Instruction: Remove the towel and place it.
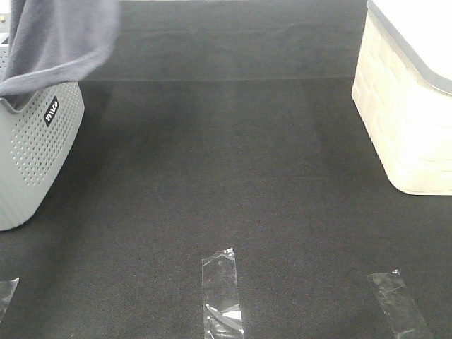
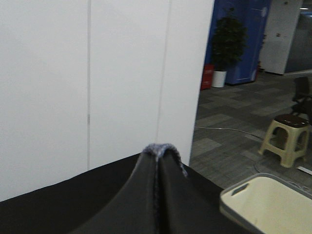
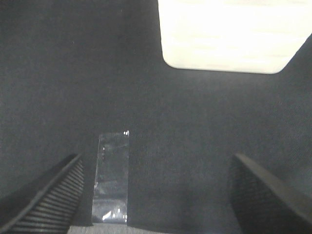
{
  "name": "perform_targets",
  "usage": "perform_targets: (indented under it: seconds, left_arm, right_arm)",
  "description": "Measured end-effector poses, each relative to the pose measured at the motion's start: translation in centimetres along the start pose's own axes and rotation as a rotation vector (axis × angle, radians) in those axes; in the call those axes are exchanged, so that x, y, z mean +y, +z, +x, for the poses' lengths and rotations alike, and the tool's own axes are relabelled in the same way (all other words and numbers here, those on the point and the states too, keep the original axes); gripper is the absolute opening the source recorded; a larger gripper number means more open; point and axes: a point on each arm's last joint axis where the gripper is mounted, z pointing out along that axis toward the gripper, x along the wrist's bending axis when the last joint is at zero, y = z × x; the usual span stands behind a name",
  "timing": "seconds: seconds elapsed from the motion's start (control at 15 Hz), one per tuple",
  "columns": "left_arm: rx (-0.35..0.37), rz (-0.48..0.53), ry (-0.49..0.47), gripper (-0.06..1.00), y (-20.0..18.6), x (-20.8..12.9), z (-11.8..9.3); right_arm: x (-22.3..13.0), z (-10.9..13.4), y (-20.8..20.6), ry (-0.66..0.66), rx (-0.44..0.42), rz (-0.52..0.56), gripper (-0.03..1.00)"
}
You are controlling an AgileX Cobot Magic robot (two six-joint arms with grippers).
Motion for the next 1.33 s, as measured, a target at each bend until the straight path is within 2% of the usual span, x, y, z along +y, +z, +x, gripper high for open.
perform_targets:
  seconds: [0.07,0.13,0.27,0.33,0.53,0.67,0.8,0.93,1.07,1.2,1.33]
  left_arm:
    - [-0.050,0.014,-0.003,0.00,0.9,-0.5,-1.5]
    - [-0.135,0.062,-0.012,0.00,2.1,-1.7,-3.5]
    - [-0.239,0.156,-0.001,0.00,3.4,-3.5,-5.8]
    - [-0.239,0.156,-0.001,0.00,3.4,-3.5,-5.8]
    - [-0.377,0.347,0.052,0.00,4.2,-6.4,-8.1]
    - [-0.441,0.442,0.072,0.00,4.2,-7.7,-8.8]
    - [-0.485,0.500,0.076,0.00,3.9,-8.3,-9.0]
    - [-0.523,0.539,0.073,0.00,3.6,-8.5,-9.3]
    - [-0.558,0.561,0.062,0.00,3.4,-8.6,-9.6]
    - [-0.576,0.569,0.054,0.00,3.2,-8.7,-9.7]
    - [-0.581,0.567,0.049,0.00,3.2,-8.6,-9.8]
  right_arm:
    - [0.2,0.0,0.2,0.000,0.001,0.019,0.76]
    - [0.4,0.0,0.5,0.000,0.002,0.043,0.76]
    - [0.6,0.0,0.8,-0.001,0.003,0.071,0.76]
    - [0.6,0.0,0.8,-0.001,0.003,0.071,0.76]
    - [1.2,0.0,1.2,-0.001,0.007,0.088,0.76]
    - [2.3,0.3,1.4,-0.008,0.042,0.034,0.76]
    - [4.3,1.0,2.0,-0.023,0.132,-0.092,0.76]
    - [6.4,2.0,3.3,-0.084,0.241,-0.162,0.76]
    - [8.7,3.0,6.0,-0.194,0.360,-0.191,0.76]
    - [10.0,4.0,8.6,-0.248,0.494,-0.200,0.76]
    - [10.9,5.2,10.6,-0.273,0.663,-0.227,0.76]
